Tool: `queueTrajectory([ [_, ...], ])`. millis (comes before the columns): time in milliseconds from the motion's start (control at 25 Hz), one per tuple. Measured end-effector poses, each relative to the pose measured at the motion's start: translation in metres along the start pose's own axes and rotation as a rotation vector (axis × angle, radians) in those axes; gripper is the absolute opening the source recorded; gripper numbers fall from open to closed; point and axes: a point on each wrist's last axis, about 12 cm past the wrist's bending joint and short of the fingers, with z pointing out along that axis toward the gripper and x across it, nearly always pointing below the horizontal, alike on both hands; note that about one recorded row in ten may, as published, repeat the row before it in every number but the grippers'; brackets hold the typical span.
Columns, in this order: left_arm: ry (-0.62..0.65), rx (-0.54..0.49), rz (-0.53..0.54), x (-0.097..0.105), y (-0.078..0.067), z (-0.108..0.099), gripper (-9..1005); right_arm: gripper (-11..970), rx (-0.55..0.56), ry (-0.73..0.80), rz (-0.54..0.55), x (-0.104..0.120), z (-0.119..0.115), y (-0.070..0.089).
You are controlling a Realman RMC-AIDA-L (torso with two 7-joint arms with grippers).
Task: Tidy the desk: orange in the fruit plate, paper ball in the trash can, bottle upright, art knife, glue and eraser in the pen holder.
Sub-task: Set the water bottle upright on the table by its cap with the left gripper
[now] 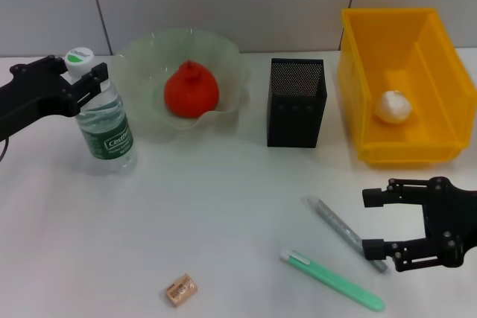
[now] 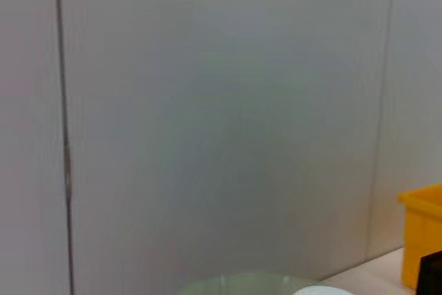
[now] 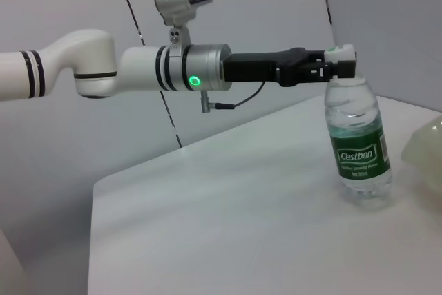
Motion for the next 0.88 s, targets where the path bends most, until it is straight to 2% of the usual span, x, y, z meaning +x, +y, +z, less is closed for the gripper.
queueTrajectory([
  [280,0.006,-0.024,-0.010,0.0025,0.0043,0.0037,518,834,-0.004,0.001,-0.005,-0.0020,0.0021,-0.0012],
  [520,0.008,-0.010,0.024,0.0036,0.0015,0.0051,523,833,-0.005,0.001,-0.006,-0.0024,0.0027,-0.0015],
  [880,-0.003,-0.001,0.021,0.0083,-0.0004,0.0053,532,833,-0.004,0.000,-0.008,-0.0032,0.0031,-0.0021],
])
